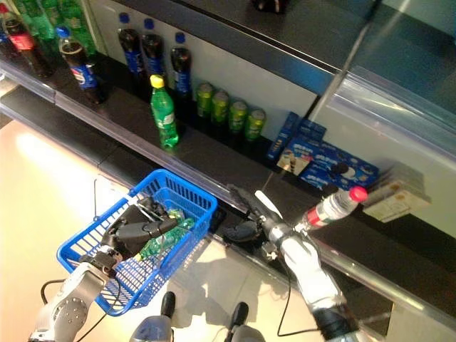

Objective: Pick up the drink and place into the basket.

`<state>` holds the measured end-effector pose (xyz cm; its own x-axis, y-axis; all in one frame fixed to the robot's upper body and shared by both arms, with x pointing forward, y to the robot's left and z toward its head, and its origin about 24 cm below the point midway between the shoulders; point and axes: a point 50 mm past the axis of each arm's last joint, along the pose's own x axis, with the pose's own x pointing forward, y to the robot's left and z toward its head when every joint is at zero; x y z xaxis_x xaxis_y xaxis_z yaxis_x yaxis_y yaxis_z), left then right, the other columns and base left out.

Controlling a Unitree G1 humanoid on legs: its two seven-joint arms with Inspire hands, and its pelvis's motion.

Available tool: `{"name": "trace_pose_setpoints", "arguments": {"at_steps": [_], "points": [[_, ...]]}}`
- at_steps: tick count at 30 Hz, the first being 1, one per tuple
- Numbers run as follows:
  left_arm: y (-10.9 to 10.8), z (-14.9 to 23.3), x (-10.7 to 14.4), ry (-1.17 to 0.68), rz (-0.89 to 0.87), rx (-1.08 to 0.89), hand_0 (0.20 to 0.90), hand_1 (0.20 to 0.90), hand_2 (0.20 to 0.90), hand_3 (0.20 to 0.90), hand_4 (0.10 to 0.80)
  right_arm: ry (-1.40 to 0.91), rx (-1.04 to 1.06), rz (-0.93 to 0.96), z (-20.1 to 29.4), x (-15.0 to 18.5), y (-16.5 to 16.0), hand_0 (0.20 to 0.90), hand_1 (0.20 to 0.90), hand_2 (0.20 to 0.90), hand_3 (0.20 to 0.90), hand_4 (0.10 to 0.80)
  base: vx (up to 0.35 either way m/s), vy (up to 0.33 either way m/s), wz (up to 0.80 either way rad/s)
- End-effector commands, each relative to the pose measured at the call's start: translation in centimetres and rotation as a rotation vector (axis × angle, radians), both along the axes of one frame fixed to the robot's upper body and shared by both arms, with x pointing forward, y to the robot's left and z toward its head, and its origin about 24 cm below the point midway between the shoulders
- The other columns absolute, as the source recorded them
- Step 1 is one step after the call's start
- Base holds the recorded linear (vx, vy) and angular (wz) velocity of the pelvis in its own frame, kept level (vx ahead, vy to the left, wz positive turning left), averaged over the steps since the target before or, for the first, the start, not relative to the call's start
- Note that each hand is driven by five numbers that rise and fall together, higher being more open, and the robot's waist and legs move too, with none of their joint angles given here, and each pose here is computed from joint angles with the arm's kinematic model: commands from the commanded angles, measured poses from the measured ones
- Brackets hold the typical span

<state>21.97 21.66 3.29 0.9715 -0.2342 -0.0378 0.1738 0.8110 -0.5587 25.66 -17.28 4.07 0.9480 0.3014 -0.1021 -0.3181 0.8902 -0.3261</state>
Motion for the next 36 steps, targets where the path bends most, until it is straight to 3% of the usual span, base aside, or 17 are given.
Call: {"name": "trace_pose_setpoints", "arguments": {"at_steps": [1, 9, 24, 36], "points": [[0.4, 10.8, 1.7, -0.700, 0.059, -0.098, 0.300, 0.300, 0.300, 0.200, 0.100, -0.225, 0.039, 0.020, 2.7, -0.5, -0.4, 0.900, 0.900, 0.900, 0.900, 0.800, -0.001, -0.001, -0.19], [3.3, 9.4, 1.3, -0.642, 0.268, -0.075, 0.300, 0.300, 0.300, 0.200, 0.100, -0.204, 0.035, -0.138, 0.6, -2.5, -2.9, 0.900, 0.900, 0.900, 0.900, 0.800, 0.004, -0.003, -0.06], [7.0, 6.1, 0.5, -0.492, 0.532, -0.075, 0.300, 0.300, 0.300, 0.200, 0.100, -0.111, -0.133, -0.329, -3.1, -5.1, -6.3, 0.900, 0.900, 0.900, 0.900, 0.800, 0.001, -0.002, -0.04], [8.7, 3.7, 0.5, -0.375, 0.668, -0.062, 0.300, 0.300, 0.300, 0.200, 0.100, -0.001, -0.234, -0.408, -6.5, -6.7, -7.4, 0.900, 0.900, 0.900, 0.900, 0.800, 0.000, 0.000, 0.00]]}}
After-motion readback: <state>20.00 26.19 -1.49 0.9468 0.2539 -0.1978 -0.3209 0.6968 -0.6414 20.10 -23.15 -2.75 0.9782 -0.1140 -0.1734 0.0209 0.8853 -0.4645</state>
